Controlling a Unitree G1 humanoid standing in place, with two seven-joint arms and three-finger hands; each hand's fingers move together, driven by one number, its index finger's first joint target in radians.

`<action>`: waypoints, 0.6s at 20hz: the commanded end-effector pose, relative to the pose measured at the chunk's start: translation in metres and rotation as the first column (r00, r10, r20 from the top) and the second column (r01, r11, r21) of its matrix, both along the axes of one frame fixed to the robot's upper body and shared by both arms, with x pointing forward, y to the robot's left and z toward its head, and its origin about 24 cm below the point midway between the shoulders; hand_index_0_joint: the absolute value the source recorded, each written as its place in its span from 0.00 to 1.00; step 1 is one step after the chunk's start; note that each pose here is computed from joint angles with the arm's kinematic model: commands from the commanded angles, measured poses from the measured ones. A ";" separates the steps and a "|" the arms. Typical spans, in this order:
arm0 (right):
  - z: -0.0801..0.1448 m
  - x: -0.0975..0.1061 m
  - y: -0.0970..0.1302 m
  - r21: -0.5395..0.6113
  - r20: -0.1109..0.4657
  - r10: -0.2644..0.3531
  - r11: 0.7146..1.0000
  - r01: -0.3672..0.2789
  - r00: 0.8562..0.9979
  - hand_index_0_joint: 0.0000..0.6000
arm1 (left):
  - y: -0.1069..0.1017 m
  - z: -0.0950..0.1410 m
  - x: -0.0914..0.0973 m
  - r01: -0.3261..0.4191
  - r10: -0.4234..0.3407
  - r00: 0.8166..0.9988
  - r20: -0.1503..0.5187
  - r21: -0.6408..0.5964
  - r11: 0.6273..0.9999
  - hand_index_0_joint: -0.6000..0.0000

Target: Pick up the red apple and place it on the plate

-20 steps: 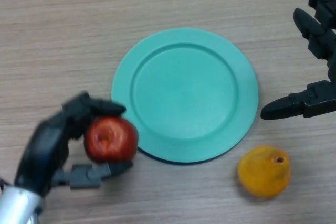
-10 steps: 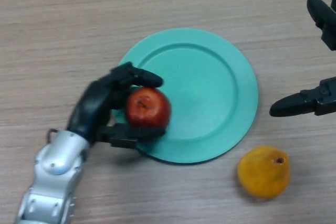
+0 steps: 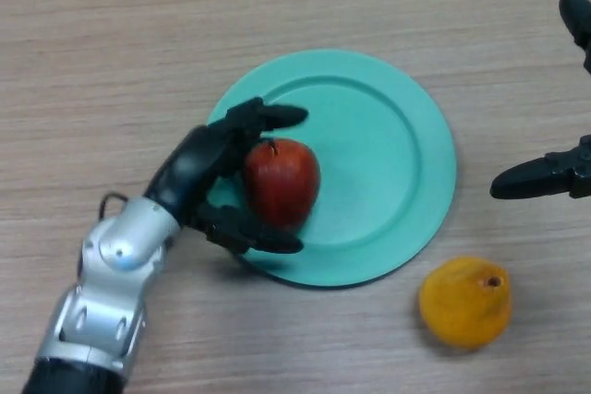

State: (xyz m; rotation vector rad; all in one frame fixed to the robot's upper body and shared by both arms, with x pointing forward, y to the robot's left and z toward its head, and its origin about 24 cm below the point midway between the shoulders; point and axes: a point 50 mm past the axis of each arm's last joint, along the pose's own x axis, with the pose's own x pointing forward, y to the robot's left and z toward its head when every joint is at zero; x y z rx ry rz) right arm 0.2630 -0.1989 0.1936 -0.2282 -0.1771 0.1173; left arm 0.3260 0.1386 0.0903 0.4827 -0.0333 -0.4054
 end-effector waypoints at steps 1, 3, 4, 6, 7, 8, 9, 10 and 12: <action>0.045 -0.012 -0.009 -0.014 0.259 -0.014 1.000 0.019 0.966 0.00 | 0.006 0.043 0.003 0.023 -0.028 0.989 0.143 0.040 0.999 1.00; 0.048 -0.012 -0.005 0.028 0.265 -0.011 1.000 0.004 0.964 0.00 | 0.004 0.073 0.001 0.022 -0.015 0.960 0.279 -0.022 1.000 1.00; 0.048 -0.013 0.001 0.018 0.269 0.013 1.000 -0.019 0.963 0.00 | 0.007 0.094 -0.003 0.019 0.003 0.932 0.363 -0.057 0.998 1.00; 0.049 -0.015 0.003 0.022 0.270 0.031 0.999 -0.039 0.962 0.00 | 0.013 0.119 -0.012 0.020 0.036 0.909 0.415 -0.130 0.991 1.00; 0.050 -0.015 0.003 0.022 0.270 0.033 0.999 -0.040 0.962 0.00 | 0.016 0.126 -0.016 0.021 0.044 0.902 0.429 -0.146 0.989 1.00; 0.050 -0.016 0.002 0.028 0.270 0.031 0.999 -0.040 0.962 0.00 | 0.021 0.143 -0.025 0.038 0.068 0.889 0.453 -0.220 0.975 1.00; 0.050 -0.016 0.002 0.031 0.271 0.030 0.999 -0.040 0.962 0.00 | 0.023 0.148 -0.028 0.040 0.073 0.891 0.447 -0.238 0.971 1.00; 0.048 -0.014 0.004 0.026 0.267 0.037 0.999 -0.045 0.963 0.00 | 0.027 0.157 -0.037 0.076 0.044 0.906 0.420 -0.264 0.962 1.00; 0.047 -0.013 0.008 0.032 0.263 0.050 0.998 -0.060 0.964 0.00 | 0.038 0.168 -0.049 0.084 0.065 0.891 0.449 -0.305 0.949 1.00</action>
